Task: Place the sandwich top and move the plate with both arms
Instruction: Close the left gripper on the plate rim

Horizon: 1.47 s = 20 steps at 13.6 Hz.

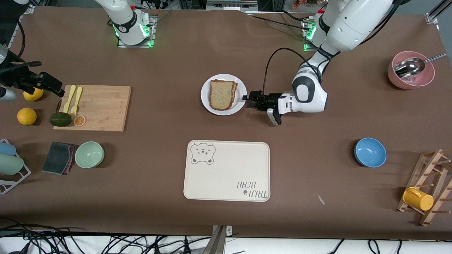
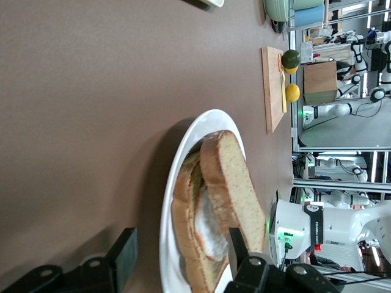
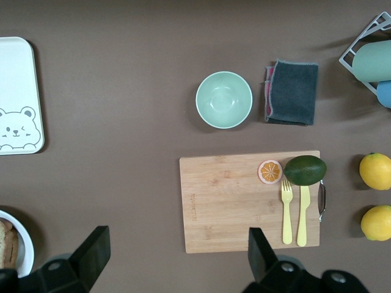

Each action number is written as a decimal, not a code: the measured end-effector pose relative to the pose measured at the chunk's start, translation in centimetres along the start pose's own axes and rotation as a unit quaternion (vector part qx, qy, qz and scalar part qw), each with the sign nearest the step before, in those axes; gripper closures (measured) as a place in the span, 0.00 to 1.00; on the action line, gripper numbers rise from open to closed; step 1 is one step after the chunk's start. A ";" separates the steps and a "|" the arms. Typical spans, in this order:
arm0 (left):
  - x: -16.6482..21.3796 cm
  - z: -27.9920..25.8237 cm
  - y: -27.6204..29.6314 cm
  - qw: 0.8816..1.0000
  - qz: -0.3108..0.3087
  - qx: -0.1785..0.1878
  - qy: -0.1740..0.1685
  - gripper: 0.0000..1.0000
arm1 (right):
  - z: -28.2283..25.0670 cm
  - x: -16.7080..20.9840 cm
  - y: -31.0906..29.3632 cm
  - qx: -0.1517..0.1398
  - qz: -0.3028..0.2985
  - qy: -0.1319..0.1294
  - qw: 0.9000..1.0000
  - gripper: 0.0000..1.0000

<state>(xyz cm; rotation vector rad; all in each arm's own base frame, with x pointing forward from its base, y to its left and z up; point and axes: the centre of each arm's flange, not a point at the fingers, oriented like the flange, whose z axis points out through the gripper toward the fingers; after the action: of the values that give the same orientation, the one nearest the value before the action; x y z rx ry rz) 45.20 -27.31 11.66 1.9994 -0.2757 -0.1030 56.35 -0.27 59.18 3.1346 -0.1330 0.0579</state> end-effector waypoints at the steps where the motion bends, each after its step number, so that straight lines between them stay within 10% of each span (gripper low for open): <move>1: -0.2 0.1 -0.5 1.000 0.000 -0.002 -0.001 0.32 | 0.0 0.0 -0.1 0.000 -0.001 0.000 1.000 0.00; 20: -0.7 2.2 0.0 1.000 -0.004 -0.012 -0.003 0.48 | 0.0 -0.1 -0.4 0.000 -0.003 -0.002 1.000 0.00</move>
<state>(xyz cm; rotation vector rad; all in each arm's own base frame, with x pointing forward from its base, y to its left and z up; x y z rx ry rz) 44.08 -29.09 10.72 1.9763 -0.2692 -0.1177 56.31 0.14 59.16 3.1354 -0.1229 0.0522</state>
